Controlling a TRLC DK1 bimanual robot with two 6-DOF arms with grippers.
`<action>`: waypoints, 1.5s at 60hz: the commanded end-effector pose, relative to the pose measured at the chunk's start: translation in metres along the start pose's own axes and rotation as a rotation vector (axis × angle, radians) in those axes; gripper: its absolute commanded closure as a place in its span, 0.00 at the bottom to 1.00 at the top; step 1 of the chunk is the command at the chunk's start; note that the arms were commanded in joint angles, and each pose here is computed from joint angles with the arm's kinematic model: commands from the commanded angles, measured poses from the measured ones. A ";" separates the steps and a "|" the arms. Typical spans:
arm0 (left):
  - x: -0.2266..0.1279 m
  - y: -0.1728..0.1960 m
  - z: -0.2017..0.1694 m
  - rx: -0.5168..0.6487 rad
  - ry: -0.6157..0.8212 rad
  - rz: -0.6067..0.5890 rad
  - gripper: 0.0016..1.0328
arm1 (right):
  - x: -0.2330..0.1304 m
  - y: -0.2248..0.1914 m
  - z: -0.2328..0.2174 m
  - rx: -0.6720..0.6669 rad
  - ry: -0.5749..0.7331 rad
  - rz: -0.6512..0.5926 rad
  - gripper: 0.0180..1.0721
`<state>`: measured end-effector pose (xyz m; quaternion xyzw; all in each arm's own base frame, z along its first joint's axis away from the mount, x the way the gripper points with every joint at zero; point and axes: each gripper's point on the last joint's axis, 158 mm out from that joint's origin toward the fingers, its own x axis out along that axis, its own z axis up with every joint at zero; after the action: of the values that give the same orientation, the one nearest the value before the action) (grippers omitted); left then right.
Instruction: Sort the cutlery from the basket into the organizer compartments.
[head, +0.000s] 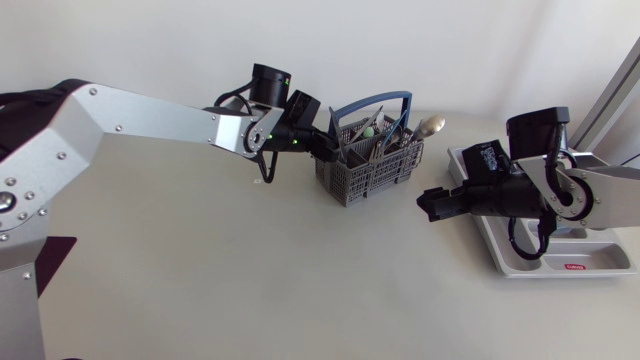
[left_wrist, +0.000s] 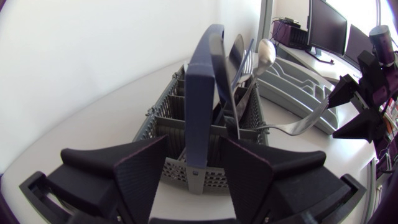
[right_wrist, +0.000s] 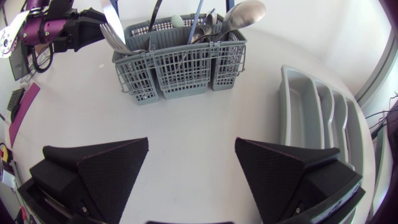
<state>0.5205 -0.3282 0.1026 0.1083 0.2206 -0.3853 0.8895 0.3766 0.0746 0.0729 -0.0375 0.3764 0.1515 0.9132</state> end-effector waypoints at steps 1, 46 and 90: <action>0.011 -0.007 -0.001 0.018 -0.008 -0.020 0.63 | 0.001 0.002 0.015 -0.021 -0.030 0.006 0.05; -0.110 -0.003 -0.052 -0.109 0.056 -0.129 0.97 | -0.012 0.011 0.025 -0.045 -0.069 0.010 0.05; -0.246 -0.058 -0.109 0.061 0.018 -0.093 0.13 | -0.019 0.059 0.027 -0.116 -0.087 0.054 0.05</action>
<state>0.3074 -0.1721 0.1175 0.1199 0.2365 -0.4289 0.8636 0.3652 0.1297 0.1093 -0.0803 0.3246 0.2027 0.9204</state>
